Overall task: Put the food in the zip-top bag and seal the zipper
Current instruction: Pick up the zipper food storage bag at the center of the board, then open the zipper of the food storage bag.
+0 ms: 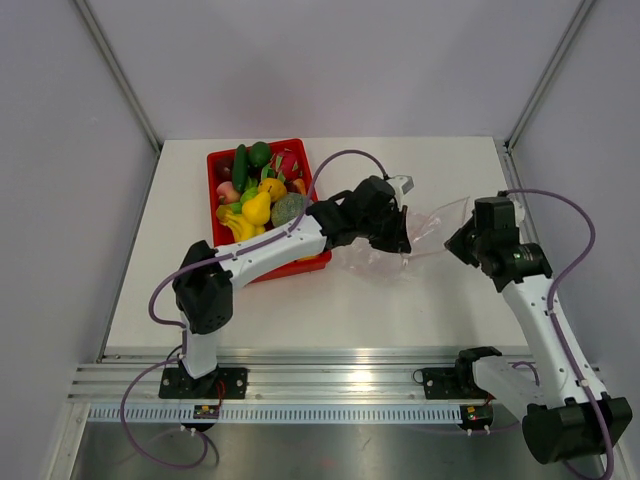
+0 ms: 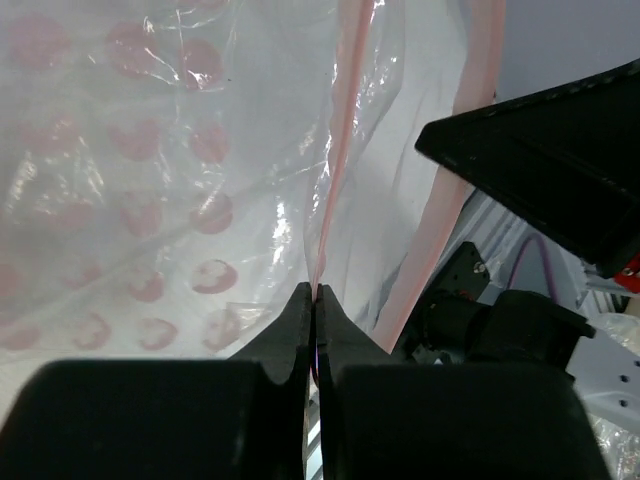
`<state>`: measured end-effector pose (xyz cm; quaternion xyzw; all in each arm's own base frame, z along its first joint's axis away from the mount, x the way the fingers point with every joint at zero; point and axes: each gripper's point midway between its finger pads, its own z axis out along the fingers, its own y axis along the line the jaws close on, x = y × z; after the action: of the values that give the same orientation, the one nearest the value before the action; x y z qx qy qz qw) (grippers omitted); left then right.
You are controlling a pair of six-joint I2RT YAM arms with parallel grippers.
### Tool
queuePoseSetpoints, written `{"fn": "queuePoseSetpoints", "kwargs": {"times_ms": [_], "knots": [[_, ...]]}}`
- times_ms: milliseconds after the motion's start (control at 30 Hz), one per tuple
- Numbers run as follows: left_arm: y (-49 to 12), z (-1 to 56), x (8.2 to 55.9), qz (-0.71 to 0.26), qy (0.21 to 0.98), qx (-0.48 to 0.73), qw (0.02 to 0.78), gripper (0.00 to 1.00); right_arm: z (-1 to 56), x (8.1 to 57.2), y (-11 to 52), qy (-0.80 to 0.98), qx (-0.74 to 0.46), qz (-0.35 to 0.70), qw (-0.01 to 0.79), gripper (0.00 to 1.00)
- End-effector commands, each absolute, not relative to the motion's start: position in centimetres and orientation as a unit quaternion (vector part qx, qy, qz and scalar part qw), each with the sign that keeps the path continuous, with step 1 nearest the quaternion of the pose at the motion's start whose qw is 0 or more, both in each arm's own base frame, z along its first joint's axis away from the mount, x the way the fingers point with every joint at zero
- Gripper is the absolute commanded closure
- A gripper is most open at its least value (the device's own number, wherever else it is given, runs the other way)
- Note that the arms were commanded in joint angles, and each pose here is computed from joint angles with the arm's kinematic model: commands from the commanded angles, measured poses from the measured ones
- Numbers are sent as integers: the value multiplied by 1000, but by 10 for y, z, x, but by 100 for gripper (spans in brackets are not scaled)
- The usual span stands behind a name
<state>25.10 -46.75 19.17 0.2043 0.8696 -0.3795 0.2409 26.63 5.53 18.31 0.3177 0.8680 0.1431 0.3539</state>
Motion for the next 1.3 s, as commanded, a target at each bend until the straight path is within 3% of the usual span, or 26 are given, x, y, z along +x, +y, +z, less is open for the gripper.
{"fn": "queuePoseSetpoints", "kwargs": {"times_ms": [0,167,333,600,833,967,1133,1267], "knots": [[-487,267,250,-452,825,209,269,100,250,269,2,834,309,25,457,100],[-494,326,248,-501,796,196,278,100,332,257,-25,822,241,-53,513,100],[-493,345,245,-553,768,190,262,100,369,270,1,845,150,-8,513,100],[-475,260,266,-531,808,142,212,100,300,311,91,915,-4,85,395,100],[-432,198,264,-473,849,119,205,100,246,323,156,921,-31,181,343,100],[-411,175,262,-435,870,105,208,100,217,324,168,930,-25,185,316,100],[-373,151,279,-336,904,77,253,100,209,319,168,924,-16,195,328,100],[-356,155,289,-301,904,70,296,100,252,309,189,867,-53,285,404,100]]}}
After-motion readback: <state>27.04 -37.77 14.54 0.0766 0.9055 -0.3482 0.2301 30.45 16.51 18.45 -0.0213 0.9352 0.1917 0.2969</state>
